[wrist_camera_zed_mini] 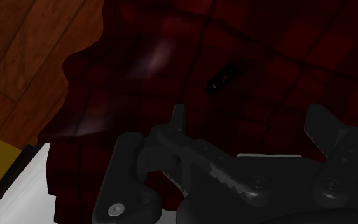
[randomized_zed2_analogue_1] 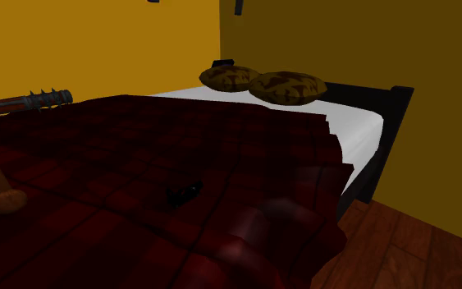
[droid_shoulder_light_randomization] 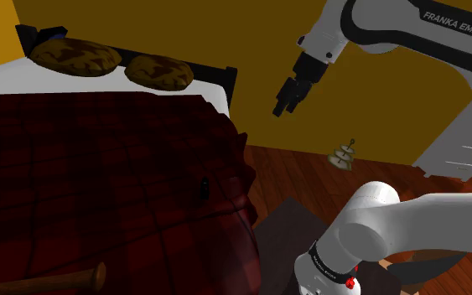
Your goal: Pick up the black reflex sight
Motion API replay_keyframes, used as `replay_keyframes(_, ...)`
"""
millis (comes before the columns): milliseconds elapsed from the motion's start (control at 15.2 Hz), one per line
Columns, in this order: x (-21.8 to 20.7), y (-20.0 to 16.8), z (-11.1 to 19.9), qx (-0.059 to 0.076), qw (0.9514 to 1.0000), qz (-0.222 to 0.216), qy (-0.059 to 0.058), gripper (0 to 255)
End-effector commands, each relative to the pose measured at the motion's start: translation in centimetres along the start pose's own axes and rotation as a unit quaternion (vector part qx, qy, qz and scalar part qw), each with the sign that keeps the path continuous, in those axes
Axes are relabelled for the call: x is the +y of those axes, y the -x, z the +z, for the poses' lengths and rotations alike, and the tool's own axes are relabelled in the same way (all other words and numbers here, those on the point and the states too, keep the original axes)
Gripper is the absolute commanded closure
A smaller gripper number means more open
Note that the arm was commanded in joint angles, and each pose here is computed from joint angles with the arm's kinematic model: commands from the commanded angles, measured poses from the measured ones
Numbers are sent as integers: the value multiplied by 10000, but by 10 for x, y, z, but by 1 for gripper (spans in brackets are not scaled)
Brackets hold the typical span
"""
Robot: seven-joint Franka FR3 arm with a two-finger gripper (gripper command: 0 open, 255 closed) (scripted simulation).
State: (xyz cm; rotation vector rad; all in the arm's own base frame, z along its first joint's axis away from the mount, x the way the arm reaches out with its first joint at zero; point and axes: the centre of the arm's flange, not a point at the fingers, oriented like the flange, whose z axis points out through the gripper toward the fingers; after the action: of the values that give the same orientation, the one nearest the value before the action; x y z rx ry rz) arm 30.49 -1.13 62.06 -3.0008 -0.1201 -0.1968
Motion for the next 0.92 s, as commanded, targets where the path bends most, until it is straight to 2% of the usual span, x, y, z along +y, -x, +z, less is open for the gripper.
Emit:
replay_keyframes(0,0,0,0,0,10000,0,0,0)
replay_keyframes(396,-24,-20,75,-26,9967,790,158,0)
replay_keyframes(594,-34,-32,112,-38,9927,1184,237,0)
replay_keyframes(858,-44,-48,162,-55,9847,1705,341,0)
